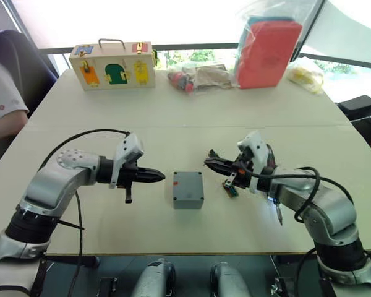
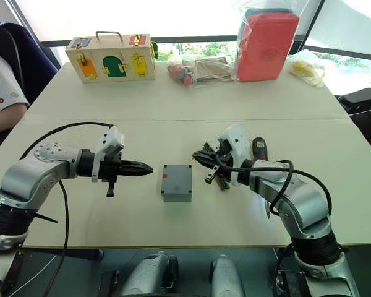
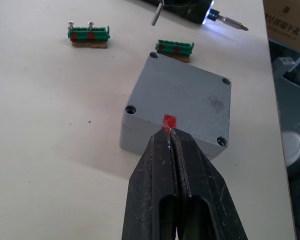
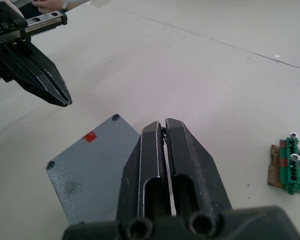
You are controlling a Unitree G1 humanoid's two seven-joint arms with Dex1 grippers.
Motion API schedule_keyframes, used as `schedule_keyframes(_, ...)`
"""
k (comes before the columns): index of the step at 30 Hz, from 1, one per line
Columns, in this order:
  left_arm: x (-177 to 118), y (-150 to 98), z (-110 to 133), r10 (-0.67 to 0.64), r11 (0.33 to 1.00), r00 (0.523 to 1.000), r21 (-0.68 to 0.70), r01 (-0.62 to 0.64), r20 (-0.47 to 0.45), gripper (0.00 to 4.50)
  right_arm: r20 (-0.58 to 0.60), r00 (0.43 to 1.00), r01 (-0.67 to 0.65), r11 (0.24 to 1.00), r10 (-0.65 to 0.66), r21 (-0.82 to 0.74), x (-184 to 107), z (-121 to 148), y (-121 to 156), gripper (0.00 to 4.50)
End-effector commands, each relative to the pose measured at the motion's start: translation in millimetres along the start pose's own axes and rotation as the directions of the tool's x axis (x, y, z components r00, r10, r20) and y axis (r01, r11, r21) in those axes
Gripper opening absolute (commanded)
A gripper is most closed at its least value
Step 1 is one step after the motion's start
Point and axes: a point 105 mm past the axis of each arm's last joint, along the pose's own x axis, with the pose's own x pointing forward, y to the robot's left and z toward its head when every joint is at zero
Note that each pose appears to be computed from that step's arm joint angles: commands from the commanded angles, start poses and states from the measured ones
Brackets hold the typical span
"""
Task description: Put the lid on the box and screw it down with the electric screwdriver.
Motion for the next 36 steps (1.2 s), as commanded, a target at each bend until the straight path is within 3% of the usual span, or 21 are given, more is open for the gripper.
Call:
schedule_keyframes(1,-6,-3,9,0.017,0.999,1.000,0.030,-0.018,0.024,0.00,0.024,0.999,-0.036,0.999,0.036,-0.032,4,8,7,0.02)
schedule_keyframes(36,0,-5,10,0.028,0.999,0.999,0.032,-0.029,0.031,0.00,-0.067,0.997,-0.043,0.999,0.040,-0.033,14,-20,1,0.02)
